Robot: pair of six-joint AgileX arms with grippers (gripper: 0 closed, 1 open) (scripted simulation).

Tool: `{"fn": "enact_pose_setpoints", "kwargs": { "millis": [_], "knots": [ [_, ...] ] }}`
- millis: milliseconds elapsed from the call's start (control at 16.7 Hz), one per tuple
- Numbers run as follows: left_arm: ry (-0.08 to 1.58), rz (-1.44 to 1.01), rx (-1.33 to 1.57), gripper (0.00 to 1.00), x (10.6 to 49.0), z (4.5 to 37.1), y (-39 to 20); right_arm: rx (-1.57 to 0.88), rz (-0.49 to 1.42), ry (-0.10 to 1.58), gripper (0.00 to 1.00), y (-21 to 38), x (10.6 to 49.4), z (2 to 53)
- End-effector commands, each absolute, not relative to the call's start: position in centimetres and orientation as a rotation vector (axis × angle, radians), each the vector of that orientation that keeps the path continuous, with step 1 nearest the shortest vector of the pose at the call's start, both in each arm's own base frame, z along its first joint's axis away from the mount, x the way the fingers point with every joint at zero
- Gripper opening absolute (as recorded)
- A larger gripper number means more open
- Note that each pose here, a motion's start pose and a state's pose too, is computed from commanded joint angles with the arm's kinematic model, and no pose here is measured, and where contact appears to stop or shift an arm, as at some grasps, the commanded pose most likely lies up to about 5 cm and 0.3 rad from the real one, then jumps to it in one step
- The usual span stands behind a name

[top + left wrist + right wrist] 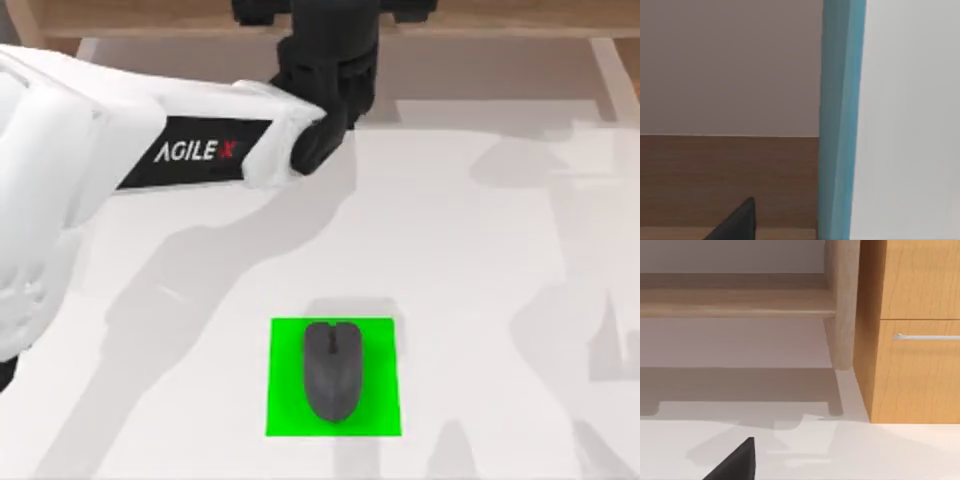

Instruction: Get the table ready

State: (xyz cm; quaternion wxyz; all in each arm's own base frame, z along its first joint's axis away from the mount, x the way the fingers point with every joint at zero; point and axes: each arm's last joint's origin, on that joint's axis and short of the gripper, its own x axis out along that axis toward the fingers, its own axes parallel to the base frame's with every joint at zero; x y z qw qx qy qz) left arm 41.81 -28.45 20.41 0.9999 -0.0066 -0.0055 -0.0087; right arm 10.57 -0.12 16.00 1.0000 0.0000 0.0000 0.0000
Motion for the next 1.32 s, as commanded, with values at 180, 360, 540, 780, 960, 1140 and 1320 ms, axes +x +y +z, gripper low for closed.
{"fn": "enact_pose_setpoints", "kwargs": {
  "millis": [180,360,540,780,960,1140,1320],
  "knots": [
    [-0.011,-0.017,-0.013,1.00,42.74,20.40,-28.50,0.000,0.000,0.000,1.00,-0.12,10.57,16.00],
    [-0.011,-0.017,-0.013,1.00,42.80,20.41,-28.51,0.000,0.000,0.000,1.00,-0.12,10.57,16.00],
    [-0.011,-0.017,-0.013,0.85,42.80,20.41,-28.51,0.000,0.000,0.000,1.00,-0.12,10.57,16.00],
    [-0.011,-0.017,-0.013,0.55,42.80,20.41,-28.51,0.000,0.000,0.000,1.00,-0.12,10.57,16.00],
    [-0.011,-0.017,-0.013,0.32,42.80,20.41,-28.51,0.000,0.000,0.000,1.00,-0.12,10.57,16.00],
    [-0.011,-0.017,-0.013,0.10,42.80,20.41,-28.51,0.000,0.000,0.000,1.00,-0.12,10.57,16.00],
    [-0.011,-0.017,-0.013,0.00,42.80,20.41,-28.51,0.000,0.000,0.000,1.00,-0.12,10.57,16.00]
  ]
}}
